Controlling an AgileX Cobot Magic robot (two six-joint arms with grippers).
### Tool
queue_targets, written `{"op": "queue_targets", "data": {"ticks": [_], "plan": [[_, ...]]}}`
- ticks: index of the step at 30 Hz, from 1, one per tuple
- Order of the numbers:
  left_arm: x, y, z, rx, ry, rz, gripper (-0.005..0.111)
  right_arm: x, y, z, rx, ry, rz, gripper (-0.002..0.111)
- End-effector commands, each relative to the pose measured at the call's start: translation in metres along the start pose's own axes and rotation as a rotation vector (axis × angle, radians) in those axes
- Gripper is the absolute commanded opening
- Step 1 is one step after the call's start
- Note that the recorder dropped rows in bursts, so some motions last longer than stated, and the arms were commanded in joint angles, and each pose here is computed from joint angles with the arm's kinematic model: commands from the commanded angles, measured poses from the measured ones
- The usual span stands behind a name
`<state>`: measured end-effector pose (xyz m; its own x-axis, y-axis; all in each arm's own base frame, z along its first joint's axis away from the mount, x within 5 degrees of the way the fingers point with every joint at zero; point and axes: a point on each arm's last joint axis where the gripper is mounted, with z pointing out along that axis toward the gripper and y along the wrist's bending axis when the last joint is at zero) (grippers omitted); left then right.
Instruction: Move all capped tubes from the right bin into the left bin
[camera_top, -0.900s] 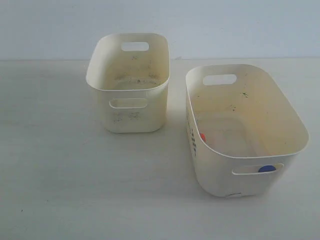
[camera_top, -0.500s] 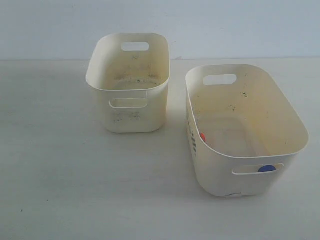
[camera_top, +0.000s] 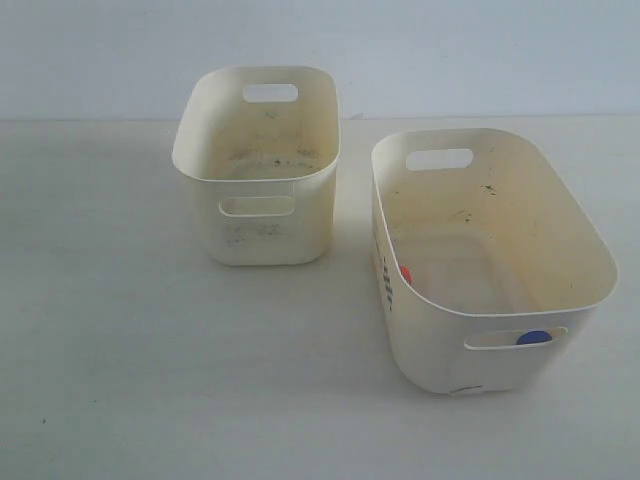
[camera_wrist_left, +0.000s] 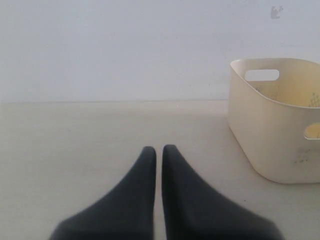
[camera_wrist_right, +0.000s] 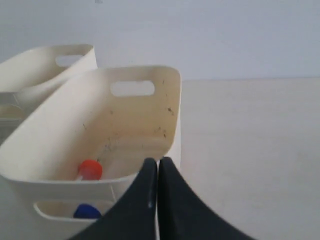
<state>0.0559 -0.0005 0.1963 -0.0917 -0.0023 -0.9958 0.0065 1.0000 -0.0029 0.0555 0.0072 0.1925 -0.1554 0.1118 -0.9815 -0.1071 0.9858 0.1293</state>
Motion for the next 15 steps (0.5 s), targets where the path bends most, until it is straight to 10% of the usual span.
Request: {"op": "queue_targets", "data": {"ticks": [1, 10, 15], "plan": [[-0.001, 0.000, 0.000, 0.008, -0.004, -0.007, 0.004, -0.014, 0.001, -0.001, -0.012, -0.156, -0.013, 0.000], [-0.001, 0.000, 0.000, 0.008, -0.004, -0.007, 0.004, -0.102, 0.006, -0.045, -0.085, -0.876, 0.148, 0.000], [-0.001, 0.000, 0.000, 0.008, -0.004, -0.007, 0.004, -0.165, 0.026, -0.018, -0.063, -0.172, -0.020, 0.000]]}}
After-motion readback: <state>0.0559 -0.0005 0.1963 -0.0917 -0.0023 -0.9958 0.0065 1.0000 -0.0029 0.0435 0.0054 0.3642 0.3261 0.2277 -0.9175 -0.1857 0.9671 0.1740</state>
